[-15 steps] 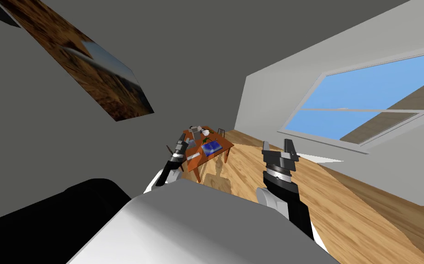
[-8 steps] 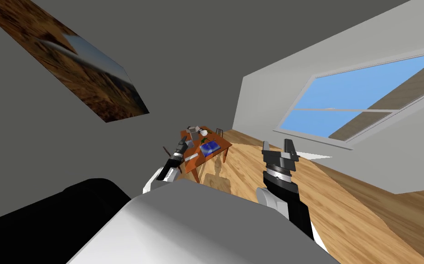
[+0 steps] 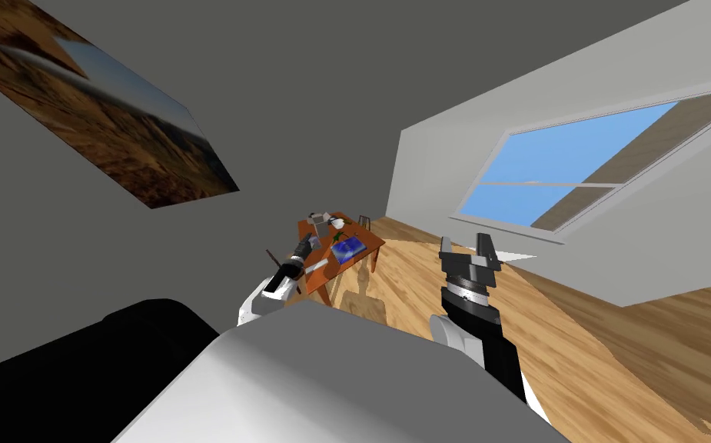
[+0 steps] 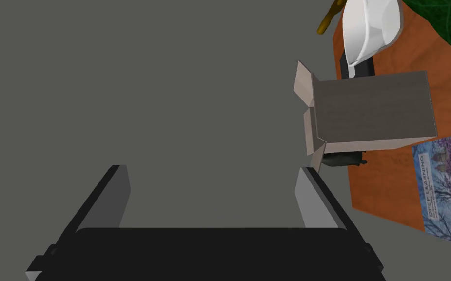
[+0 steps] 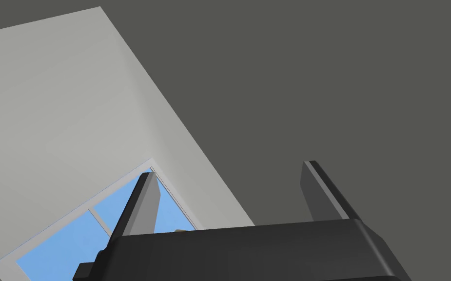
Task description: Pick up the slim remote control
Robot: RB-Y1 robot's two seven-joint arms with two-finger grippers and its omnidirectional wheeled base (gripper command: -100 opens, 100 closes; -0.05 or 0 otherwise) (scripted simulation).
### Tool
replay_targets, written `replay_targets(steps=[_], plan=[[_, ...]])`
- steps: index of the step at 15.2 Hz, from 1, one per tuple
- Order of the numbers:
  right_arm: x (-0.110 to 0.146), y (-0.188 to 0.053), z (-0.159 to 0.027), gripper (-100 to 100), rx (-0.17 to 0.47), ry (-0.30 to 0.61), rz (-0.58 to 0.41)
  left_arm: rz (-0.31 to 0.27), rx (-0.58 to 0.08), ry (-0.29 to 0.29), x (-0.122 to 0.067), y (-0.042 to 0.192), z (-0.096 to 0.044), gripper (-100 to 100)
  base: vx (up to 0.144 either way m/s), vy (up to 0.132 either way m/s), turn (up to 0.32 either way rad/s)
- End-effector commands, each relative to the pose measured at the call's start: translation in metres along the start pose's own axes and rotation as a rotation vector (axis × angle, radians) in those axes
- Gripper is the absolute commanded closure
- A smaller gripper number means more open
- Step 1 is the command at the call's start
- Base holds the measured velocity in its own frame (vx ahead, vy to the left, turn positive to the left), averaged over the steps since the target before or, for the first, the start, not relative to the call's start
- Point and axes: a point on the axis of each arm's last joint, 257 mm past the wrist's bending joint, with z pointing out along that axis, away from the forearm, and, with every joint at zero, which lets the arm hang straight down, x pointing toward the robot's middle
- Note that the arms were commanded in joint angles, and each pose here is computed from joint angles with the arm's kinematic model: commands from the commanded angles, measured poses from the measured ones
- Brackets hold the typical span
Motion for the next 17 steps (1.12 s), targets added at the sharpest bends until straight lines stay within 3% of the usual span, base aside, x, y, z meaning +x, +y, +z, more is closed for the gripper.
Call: replay_targets(steps=[1, 2, 3, 5, 6, 8, 9, 12, 13, 15, 16, 17], plan=[[0.0, 0.0, 0.0, 0, 0.0, 0.0, 0.0, -0.011, -0.069, -0.016, -0.012, 0.023, 0.001, -100, 0.02, -0.015, -0.098], [0.0, 0.0, 0.0, 0, 0.0, 0.0, 0.0, -0.011, -0.081, -0.017, -0.012, 0.026, 0.001, -100, 0.014, -0.01, -0.033], [0.0, 0.0, 0.0, 0, 0.0, 0.0, 0.0, -0.025, -0.128, -0.037, -0.026, 0.044, 0.003, -100, 0.015, -0.011, -0.066], [0.0, 0.0, 0.0, 0, 0.0, 0.0, 0.0, -0.025, -0.157, -0.04, -0.027, 0.052, 0.002, -100, 0.016, -0.009, -0.07], [0.0, 0.0, 0.0, 0, 0.0, 0.0, 0.0, -0.042, -0.204, -0.062, -0.041, 0.067, 0.003, -100, 0.017, -0.01, -0.086], [0.0, 0.0, 0.0, 0, 0.0, 0.0, 0.0, -0.042, -0.234, -0.067, -0.043, 0.077, 0.0, -100, 0.017, -0.009, -0.068], [0.0, 0.0, 0.0, 0, 0.0, 0.0, 0.0, -0.062, -0.284, -0.095, -0.058, 0.096, -0.001, -100, 0.018, -0.009, -0.091], [0.0, 0.0, 0.0, 0, 0.0, 0.0, 0.0, -0.063, -0.311, -0.099, -0.059, 0.103, -0.003, -100, 0.013, -0.006, -0.043], [0.0, 0.0, 0.0, 0, 0.0, 0.0, 0.0, -0.086, -0.365, -0.131, -0.075, 0.122, -0.006, -100, 0.014, -0.009, -0.084], [0.0, 0.0, 0.0, 0, 0.0, 0.0, 0.0, -0.087, -0.389, -0.134, -0.076, 0.127, -0.009, -100, 0.017, -0.006, -0.071], [0.0, 0.0, 0.0, 0, 0.0, 0.0, 0.0, -0.113, -0.431, -0.168, -0.092, 0.144, -0.012, -100, 0.019, -0.009, -0.089], [0.0, 0.0, 0.0, 0, 0.0, 0.0, 0.0, -0.114, -0.45, -0.17, -0.092, 0.148, -0.015, -100, 0.021, -0.009, -0.099]])
